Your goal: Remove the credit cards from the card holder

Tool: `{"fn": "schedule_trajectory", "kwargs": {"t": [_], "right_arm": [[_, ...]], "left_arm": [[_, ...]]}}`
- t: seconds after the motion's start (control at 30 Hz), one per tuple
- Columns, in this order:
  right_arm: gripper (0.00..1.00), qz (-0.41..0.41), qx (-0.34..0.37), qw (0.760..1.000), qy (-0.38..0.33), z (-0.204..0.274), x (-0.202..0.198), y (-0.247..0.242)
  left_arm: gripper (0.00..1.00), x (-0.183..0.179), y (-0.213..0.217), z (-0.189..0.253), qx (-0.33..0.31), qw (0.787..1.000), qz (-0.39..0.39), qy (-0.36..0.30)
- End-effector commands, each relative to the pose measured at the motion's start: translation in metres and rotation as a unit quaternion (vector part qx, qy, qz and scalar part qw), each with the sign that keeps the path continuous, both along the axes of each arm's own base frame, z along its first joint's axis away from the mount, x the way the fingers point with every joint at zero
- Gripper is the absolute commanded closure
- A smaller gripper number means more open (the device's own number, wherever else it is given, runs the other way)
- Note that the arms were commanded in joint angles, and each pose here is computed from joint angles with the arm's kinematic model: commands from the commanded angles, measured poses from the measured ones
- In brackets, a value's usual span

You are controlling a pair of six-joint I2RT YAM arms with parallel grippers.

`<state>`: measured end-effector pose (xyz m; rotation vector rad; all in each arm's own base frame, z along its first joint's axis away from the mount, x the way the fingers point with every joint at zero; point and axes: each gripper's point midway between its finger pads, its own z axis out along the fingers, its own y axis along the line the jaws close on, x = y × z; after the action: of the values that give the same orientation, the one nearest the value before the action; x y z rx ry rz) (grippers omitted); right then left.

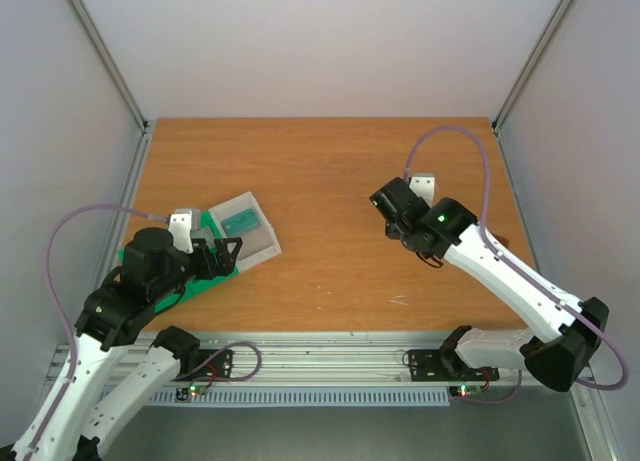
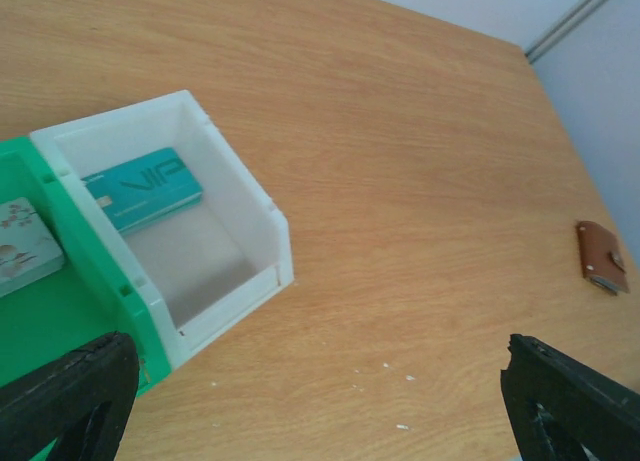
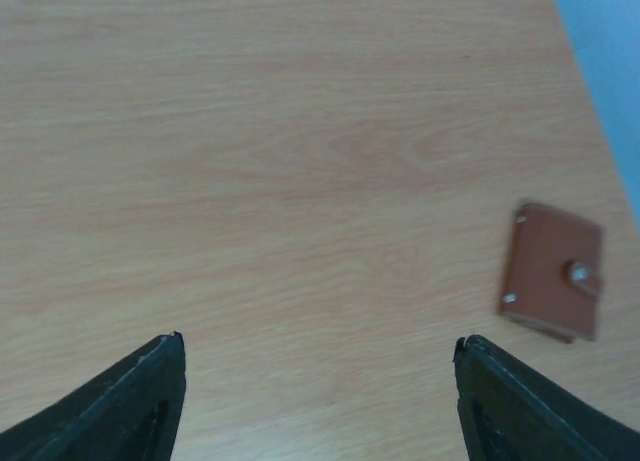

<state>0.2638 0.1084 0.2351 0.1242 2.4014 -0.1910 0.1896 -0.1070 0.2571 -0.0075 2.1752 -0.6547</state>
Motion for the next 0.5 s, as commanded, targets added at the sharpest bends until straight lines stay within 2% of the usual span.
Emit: {"fn": "schedule_trajectory", "kwargs": {"t": [0.0, 0.23, 0.47], "right_arm": [[0.29, -0.059, -0.058, 0.996, -0.016, 0.000, 0.018, -0.031], [0.40, -0.164, -0.108, 0.980, 0.041, -0.047, 0.047, -0.080], [0.40, -0.281, -0.103, 0.946, 0.124, -0.099, 0.055, -0.142]], "left_arm": [[0.01, 0.007, 0.013, -0.007, 0.033, 0.999, 0.030, -0.009], [0.01, 0.009, 0.014, -0.014, 0.044, 0.998, 0.033, 0.007], [0.01, 0.008, 0.008, -0.019, 0.050, 0.998, 0.015, 0.021]]}}
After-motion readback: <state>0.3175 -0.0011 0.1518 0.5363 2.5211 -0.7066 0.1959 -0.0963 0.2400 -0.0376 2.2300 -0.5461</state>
